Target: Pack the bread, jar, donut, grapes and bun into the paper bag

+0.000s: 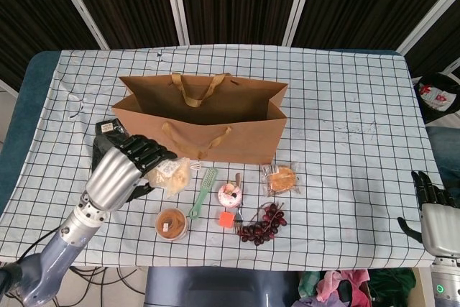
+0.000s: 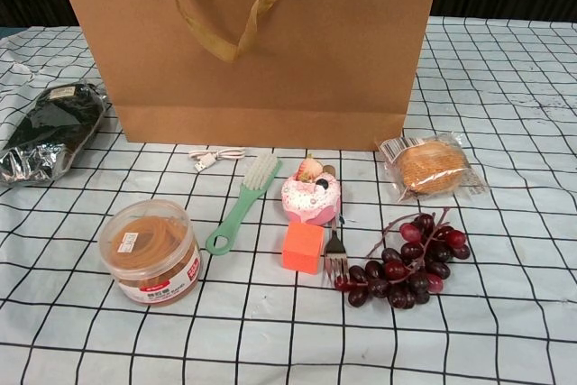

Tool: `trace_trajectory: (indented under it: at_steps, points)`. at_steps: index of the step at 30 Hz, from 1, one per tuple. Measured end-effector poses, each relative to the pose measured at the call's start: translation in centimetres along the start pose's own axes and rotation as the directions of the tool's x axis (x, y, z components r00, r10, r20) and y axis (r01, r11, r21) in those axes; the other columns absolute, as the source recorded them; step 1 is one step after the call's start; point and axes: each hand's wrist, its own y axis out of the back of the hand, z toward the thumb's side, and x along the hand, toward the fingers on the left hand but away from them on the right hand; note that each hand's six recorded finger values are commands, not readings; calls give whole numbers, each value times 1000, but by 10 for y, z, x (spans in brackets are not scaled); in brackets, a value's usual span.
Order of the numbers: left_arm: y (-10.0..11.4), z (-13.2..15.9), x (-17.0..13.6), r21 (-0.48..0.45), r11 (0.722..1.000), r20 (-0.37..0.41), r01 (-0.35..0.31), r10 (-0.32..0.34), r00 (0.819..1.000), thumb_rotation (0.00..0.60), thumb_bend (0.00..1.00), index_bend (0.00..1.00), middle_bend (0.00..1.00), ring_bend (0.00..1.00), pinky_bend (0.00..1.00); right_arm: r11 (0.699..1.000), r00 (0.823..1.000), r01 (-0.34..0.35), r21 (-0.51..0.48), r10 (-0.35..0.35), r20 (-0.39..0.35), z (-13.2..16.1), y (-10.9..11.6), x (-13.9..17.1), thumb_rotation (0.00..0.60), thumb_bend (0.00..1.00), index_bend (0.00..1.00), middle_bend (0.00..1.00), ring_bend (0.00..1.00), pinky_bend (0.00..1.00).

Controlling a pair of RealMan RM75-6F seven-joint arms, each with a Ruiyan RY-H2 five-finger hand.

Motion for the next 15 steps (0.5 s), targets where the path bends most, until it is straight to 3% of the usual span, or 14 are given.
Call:
trace_trajectory:
  at_steps: [7,11,15]
  points:
    - [15,-6,62,17,994,-5,-104,104,995,600,315,361,452,374,401,1000,1000,-20,13,20,1,1,-7,-1,600,153,0,62,191,202]
    - [10,-18,94,20,996,-55,-88,89,995,600,315,360,451,374,401,999,1000,-27,20,27,8,1,-11,-2,600,152,0,63,191,202]
    - [-3,-28,118,20,999,-102,-27,29,994,600,313,356,450,374,400,999,999,-32,25,32,10,1,-13,-3,600,153,0,62,191,202]
